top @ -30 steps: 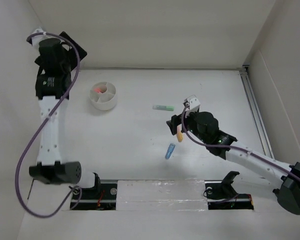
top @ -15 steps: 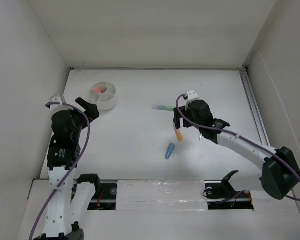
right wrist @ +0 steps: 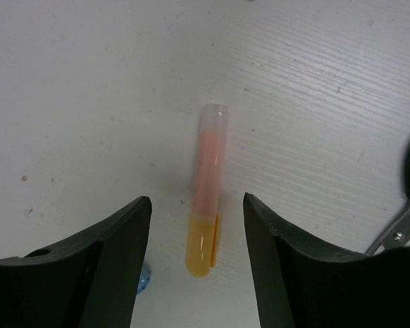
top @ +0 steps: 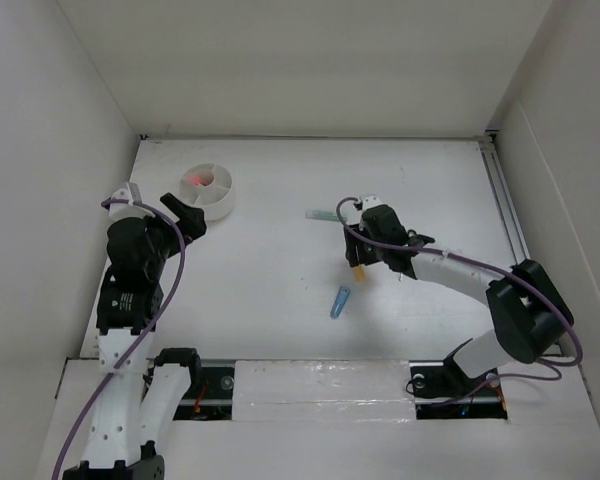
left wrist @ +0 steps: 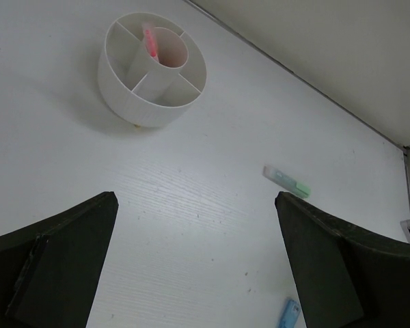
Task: Sort the stationery into containers
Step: Pick up the pen from the center of the board.
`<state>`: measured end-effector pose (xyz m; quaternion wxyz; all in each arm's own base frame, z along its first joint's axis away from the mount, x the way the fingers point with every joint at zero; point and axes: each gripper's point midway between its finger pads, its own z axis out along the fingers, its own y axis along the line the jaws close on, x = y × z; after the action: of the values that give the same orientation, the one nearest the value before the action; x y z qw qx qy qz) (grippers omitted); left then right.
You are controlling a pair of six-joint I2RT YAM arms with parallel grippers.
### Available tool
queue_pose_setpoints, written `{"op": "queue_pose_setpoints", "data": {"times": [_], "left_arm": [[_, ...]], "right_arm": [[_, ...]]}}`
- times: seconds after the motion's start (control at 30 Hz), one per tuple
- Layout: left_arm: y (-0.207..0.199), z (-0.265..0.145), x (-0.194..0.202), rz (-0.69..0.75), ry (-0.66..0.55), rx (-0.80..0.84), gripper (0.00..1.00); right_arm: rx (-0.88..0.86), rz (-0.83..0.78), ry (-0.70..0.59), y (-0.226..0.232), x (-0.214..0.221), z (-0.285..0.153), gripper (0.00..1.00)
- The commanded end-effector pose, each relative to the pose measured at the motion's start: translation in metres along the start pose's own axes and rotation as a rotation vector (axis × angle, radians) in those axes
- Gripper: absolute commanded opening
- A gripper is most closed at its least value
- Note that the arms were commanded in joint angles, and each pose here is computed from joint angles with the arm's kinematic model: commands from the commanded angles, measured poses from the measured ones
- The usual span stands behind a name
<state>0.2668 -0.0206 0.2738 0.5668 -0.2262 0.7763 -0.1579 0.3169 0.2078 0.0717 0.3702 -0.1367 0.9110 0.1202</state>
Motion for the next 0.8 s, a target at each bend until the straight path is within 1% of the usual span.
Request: {"op": "queue_pose_setpoints", "data": {"times": [0.0, 0.13, 0.23, 0.3, 0.37, 0.43, 0.47, 0.53, 0.63, 0.7, 0.77], "left_arm": [[-0.015, -0.006, -0.019, 0.015, -0.062, 0.058, 1.0], [-0.015, -0.006, -0.019, 0.015, -0.062, 0.058, 1.0], [-0.015, -0.006, -0.019, 0.015, -0.062, 0.058, 1.0], [-0.015, -0.006, -0.019, 0.015, -0.062, 0.058, 1.0], [-0.015, -0.006, -0.019, 0.015, -0.062, 0.058, 1.0], [-0.015, -0.006, -0.019, 0.015, -0.062, 0.058, 1.0], [-0.015, -0.006, -0.019, 0.015, -0.062, 0.058, 1.0], [-0.015, -0.006, -0.019, 0.015, -0.062, 0.058, 1.0], [-0.015, -0.006, -0.019, 0.015, -0.062, 0.058, 1.0], [-0.014, -0.004, -0.015, 0.015, -0.048, 0.062, 1.0], [-0.02, -0.002, -0.011, 0.017, -0.026, 0.093, 1.0]], "right_arm": [[-0.035, 0.013, -0.011, 0.012, 0.0, 0.007, 0.62], [-0.016, 0.016, 0.044, 0.015, 0.025, 0.013, 0.62], [-0.007, 0.024, 0.063, 0.016, 0.034, 0.015, 0.62], [0.002, 0.029, 0.089, 0.013, 0.046, 0.017, 0.59], [0.005, 0.028, 0.098, 0.012, 0.048, 0.019, 0.53], [0.017, 0.033, 0.132, 0.009, 0.061, 0.023, 0.47], [0.016, 0.033, 0.131, 0.009, 0.062, 0.025, 0.4], [0.022, 0.031, 0.148, 0.008, 0.067, 0.028, 0.35], [0.029, 0.028, 0.17, 0.006, 0.074, 0.032, 0.16], [0.03, 0.037, 0.169, 0.007, 0.075, 0.034, 0.0], [0.005, 0.043, 0.132, 0.013, 0.063, 0.034, 0.0]]}}
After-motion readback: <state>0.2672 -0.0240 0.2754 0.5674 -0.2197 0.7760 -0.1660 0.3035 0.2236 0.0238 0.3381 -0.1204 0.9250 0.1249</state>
